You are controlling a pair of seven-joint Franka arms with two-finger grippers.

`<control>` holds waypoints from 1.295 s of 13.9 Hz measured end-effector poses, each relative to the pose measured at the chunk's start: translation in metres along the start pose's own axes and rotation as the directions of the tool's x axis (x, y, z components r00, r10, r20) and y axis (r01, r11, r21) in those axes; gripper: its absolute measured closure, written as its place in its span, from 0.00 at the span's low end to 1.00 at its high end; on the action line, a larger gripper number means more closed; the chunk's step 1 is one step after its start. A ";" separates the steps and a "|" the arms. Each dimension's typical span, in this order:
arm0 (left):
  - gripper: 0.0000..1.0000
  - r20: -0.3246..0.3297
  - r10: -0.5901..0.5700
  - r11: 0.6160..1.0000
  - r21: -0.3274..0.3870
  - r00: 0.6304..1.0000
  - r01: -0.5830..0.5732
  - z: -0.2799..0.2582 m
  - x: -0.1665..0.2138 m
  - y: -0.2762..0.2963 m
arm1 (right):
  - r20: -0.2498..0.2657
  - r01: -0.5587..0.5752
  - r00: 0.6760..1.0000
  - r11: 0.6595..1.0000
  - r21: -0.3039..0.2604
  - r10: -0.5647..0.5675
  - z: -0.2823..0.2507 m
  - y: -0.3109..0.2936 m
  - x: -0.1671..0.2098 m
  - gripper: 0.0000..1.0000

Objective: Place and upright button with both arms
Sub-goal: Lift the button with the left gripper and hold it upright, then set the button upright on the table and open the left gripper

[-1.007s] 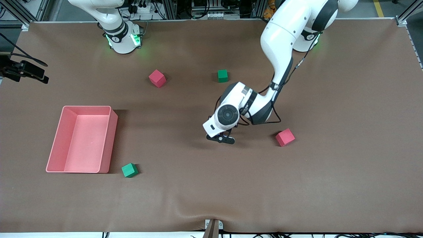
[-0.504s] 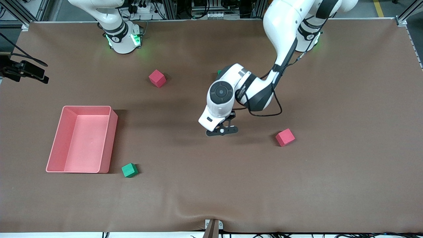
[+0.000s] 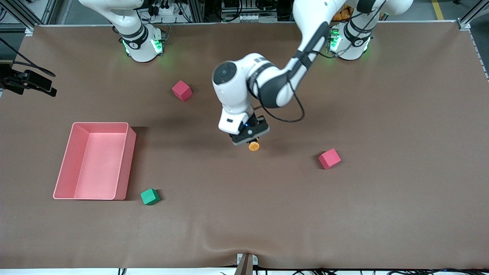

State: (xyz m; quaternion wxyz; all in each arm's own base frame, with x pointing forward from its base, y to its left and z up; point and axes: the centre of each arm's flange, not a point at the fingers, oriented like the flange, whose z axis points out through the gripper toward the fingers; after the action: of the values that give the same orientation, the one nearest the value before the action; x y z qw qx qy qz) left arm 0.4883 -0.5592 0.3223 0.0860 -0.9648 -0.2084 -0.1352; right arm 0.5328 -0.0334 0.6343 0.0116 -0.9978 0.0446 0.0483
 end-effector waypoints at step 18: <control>0.57 -0.738 -0.184 0.966 -0.259 0.649 -0.021 0.183 -0.156 0.031 | 0.001 0.001 1.000 1.000 0.000 -0.001 0.000 0.000 0.000 0.00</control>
State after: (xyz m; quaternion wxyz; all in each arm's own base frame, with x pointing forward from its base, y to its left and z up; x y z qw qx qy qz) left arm 0.4063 -0.6055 0.0994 0.0392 -0.8130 -0.1787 -0.5528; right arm 0.5328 -0.0332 0.6340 0.0116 -0.9978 0.0443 0.0488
